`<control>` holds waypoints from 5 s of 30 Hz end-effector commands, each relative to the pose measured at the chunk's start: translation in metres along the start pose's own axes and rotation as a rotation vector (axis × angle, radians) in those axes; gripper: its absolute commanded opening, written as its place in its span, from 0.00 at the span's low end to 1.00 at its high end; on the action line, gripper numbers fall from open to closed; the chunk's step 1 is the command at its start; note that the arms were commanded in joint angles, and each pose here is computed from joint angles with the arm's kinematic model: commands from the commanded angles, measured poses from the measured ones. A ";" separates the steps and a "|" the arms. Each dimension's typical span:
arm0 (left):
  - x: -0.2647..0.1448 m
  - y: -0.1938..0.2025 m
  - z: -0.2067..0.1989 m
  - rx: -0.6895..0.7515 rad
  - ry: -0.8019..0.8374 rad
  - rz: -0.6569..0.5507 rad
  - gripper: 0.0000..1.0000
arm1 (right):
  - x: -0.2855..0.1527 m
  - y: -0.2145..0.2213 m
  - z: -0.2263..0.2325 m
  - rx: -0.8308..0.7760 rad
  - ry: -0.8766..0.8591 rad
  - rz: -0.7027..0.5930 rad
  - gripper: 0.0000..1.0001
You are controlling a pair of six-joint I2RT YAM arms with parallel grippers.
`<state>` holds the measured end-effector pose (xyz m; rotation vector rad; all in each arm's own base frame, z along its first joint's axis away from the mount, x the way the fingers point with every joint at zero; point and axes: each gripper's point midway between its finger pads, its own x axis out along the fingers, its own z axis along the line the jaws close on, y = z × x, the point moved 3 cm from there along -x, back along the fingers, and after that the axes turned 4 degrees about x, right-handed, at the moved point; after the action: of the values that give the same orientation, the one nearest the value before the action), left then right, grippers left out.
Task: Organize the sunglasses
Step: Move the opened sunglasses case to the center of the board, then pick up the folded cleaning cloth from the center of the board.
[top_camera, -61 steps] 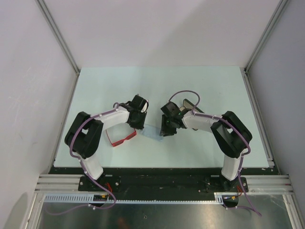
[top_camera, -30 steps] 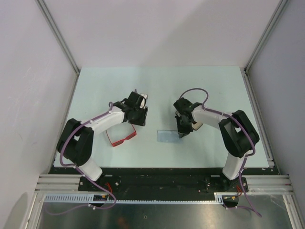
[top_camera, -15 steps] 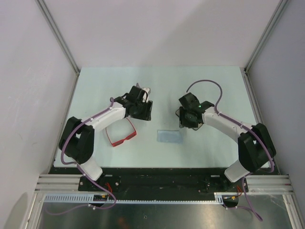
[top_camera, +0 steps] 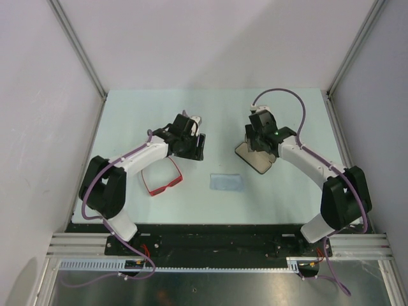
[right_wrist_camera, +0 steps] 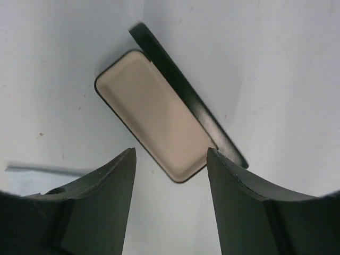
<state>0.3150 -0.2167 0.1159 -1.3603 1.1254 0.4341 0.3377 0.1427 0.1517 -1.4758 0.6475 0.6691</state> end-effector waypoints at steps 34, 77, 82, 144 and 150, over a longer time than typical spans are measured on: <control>-0.017 -0.004 0.020 -0.008 0.048 -0.030 0.70 | 0.065 -0.023 0.017 -0.314 -0.202 0.141 0.51; -0.030 0.004 0.036 -0.059 0.021 -0.047 0.71 | 0.101 0.033 0.095 0.059 -0.009 0.097 0.54; -0.031 0.004 0.041 -0.082 0.004 -0.055 0.72 | 0.107 0.026 0.099 0.118 0.037 0.049 0.53; -0.038 0.036 -0.048 -0.260 0.288 0.021 0.74 | -0.052 0.038 0.059 0.228 -0.133 0.048 0.65; -0.010 0.057 -0.067 -0.289 0.334 0.129 0.62 | -0.049 0.068 0.045 0.265 -0.121 0.104 0.65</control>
<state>0.2436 -0.2463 0.1173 -1.6260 1.4115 0.4518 0.2630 0.1907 0.1459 -1.2323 0.6765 0.7382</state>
